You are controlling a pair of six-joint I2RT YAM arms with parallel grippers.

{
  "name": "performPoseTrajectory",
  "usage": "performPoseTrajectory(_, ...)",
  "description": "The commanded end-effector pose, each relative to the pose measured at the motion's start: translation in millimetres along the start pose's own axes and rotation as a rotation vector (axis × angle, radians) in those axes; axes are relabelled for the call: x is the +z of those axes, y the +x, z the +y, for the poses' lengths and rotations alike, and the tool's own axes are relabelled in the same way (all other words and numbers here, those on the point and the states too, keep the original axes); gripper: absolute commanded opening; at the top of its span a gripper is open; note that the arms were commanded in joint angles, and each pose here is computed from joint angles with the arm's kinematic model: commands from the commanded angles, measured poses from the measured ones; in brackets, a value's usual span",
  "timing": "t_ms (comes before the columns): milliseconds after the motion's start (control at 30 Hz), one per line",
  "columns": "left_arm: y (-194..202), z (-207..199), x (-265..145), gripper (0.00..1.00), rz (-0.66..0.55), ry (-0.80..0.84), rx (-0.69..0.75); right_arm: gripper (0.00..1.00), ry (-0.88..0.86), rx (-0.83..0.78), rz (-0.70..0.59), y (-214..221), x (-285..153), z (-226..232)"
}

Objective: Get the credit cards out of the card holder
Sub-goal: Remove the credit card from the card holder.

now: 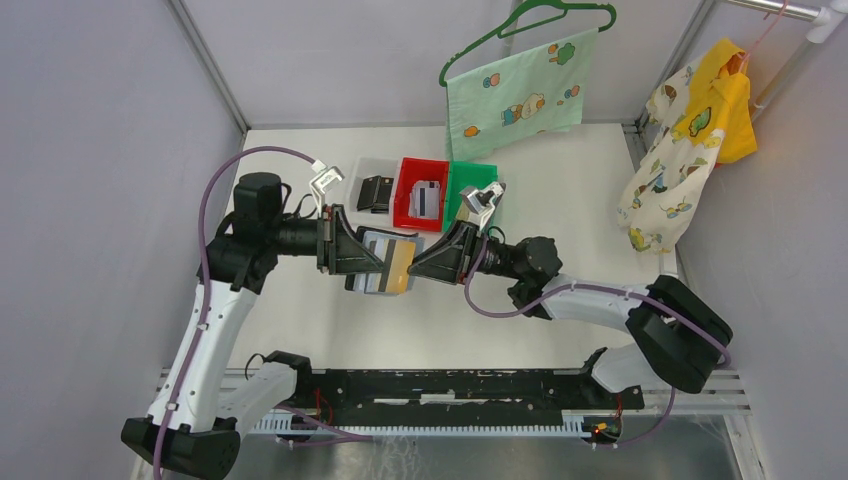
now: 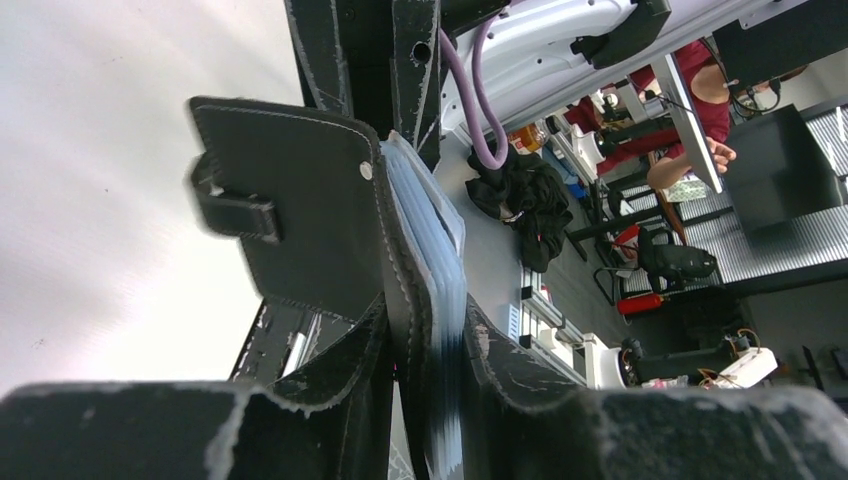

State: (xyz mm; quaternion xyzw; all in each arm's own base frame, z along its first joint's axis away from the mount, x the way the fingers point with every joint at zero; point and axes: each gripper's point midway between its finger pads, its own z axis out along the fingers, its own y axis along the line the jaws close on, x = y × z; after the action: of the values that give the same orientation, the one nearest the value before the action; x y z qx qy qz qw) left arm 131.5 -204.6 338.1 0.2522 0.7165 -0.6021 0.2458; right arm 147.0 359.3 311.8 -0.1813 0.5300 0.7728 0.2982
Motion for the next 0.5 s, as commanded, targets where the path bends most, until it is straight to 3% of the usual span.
performPoseTrajectory(0, -3.7, -34.2, -6.2, 0.02, 0.011, 0.104, 0.091, 0.33, -0.109, -0.012, -0.029, -15.6, 10.2, 23.0)
performPoseTrajectory(467, -11.3, -9.7, -4.2, 0.02, -0.041, -0.038, 0.111, 0.50, -0.146, -0.033, -0.013, -15.7, 14.4, 35.5)
